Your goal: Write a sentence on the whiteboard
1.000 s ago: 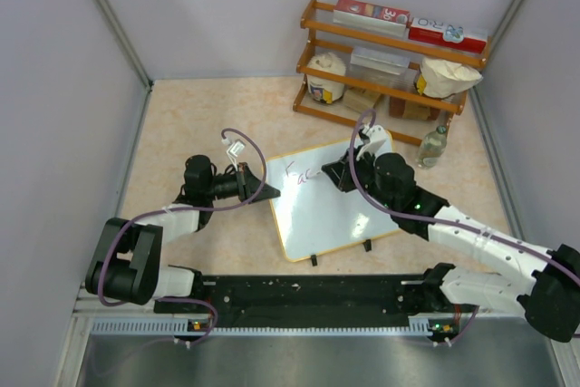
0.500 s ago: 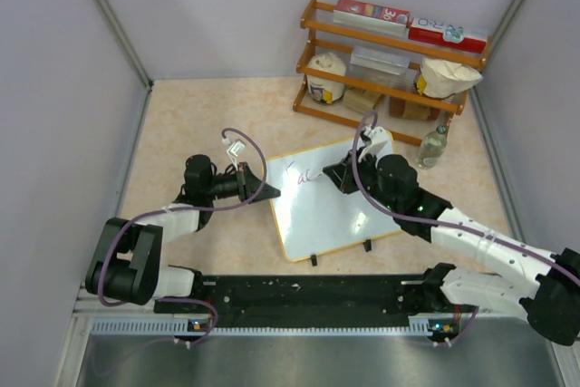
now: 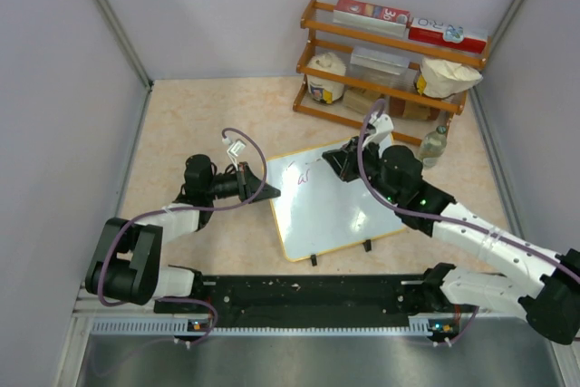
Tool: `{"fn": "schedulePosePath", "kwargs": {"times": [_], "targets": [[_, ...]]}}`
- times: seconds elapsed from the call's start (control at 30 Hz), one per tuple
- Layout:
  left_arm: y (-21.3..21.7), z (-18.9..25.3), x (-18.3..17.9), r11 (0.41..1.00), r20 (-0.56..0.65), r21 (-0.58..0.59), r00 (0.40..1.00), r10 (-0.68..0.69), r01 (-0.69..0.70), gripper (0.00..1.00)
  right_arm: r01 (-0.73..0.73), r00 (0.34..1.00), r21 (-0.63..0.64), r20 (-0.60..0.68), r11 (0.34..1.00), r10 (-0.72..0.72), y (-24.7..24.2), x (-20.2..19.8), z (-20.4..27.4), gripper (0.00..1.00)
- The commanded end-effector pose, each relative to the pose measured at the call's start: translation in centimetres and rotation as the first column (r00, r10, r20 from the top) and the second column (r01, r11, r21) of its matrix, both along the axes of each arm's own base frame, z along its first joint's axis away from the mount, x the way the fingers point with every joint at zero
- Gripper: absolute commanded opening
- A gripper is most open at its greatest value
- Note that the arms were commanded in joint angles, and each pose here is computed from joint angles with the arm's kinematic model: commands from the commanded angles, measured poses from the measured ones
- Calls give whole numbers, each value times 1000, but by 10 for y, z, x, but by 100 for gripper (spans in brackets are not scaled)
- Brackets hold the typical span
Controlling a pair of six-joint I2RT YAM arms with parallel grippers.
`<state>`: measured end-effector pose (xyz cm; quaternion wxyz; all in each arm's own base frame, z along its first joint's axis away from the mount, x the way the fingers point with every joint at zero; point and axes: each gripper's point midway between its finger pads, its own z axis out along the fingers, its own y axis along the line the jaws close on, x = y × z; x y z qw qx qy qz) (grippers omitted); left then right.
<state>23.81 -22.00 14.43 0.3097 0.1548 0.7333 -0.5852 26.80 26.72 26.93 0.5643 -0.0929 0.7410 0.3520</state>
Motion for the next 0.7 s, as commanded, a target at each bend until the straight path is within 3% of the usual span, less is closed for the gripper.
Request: {"fn": "schedulePosePath", "kwargs": {"times": [0.0, 0.43, 0.67], "targets": [[-3, 5, 3, 1000, 109, 19, 994, -23, 21, 0, 38, 998, 18, 48, 999, -39, 0, 15, 21, 0], [-3, 6, 3, 1000, 111, 20, 994, -22, 20, 0, 85, 996, -35, -10, 996, -85, -1, 26, -12, 0], [-3, 5, 3, 1000, 111, 20, 994, -21, 18, 0, 84, 996, 9, 22, 996, -84, -10, 16, 2, 0]]}}
